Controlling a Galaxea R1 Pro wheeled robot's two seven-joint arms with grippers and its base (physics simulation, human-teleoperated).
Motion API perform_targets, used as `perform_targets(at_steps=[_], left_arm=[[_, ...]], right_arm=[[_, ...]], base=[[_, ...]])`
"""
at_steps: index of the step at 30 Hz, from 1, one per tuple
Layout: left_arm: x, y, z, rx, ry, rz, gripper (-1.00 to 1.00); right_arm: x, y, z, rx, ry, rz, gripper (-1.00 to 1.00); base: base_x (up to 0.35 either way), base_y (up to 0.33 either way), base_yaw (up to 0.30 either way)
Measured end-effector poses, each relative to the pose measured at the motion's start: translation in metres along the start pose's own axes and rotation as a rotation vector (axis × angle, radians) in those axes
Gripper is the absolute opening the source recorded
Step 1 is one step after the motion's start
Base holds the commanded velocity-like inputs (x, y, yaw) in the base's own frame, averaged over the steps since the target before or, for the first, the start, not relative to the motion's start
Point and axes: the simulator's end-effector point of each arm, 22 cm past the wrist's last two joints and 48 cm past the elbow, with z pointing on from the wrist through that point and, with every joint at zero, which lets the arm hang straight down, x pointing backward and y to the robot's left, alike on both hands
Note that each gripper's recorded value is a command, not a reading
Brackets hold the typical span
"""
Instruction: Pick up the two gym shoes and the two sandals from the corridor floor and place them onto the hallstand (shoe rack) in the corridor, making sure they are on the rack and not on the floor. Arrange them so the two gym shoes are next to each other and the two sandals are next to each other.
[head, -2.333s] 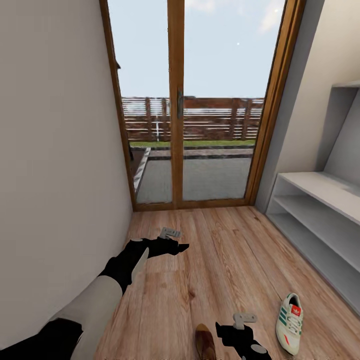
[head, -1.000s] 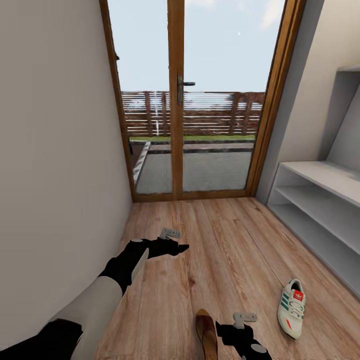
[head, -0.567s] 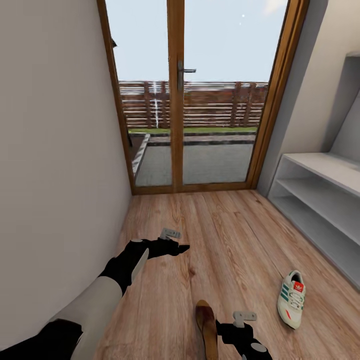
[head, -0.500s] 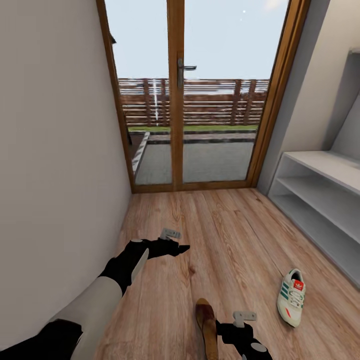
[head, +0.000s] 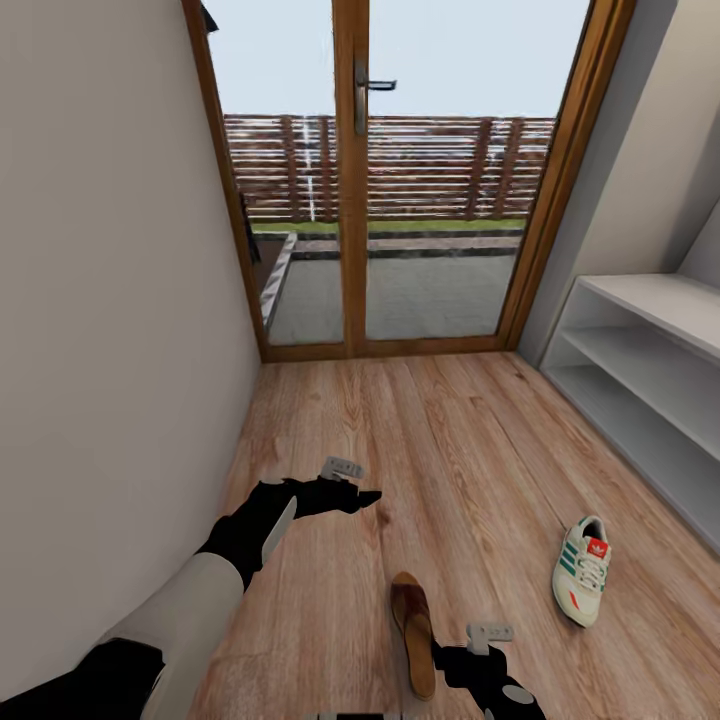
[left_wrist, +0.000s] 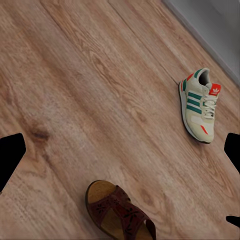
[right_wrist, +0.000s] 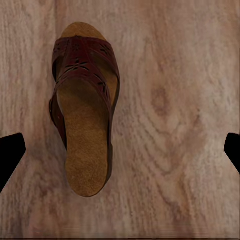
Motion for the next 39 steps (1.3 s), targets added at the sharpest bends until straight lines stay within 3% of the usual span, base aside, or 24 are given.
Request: perform_targets(at_steps=[13,20,29,34,35,39], left_arm=[[0.011,0.009,0.021,0.015,0.011,-0.025,1.0],[0.027,0.016,0.031,0.018,0.045,-0.056,1.0],[0.03,0.017,0.033,0.021,0.057,-0.065,1.0],[0.026,0.017,0.034,0.021,0.051,-0.06,1.0],[0.017,0.015,0.032,0.022,0.037,-0.051,1.0],[0.004,0.014,0.03,0.021,0.031,-0.045,1.0]], right_arm=[[0.033,-0.003,0.012,0.005,0.068,0.004,1.0],[0.043,-0.005,0.018,0.008,0.089,0.006,1.0],[0.046,-0.005,0.019,0.008,0.096,0.006,1.0],[0.037,-0.005,0.02,0.008,0.077,0.007,1.0],[0.017,-0.005,0.019,0.008,0.036,0.006,1.0],[-0.009,-0.004,0.018,0.008,-0.015,0.006,1.0]], base=[[0.0,0.0,0.014],[0.0,0.0,0.142],[0.0,0.0,0.161],[0.0,0.0,0.053],[0.0,0.0,0.014],[0.0,0.0,0.008]])
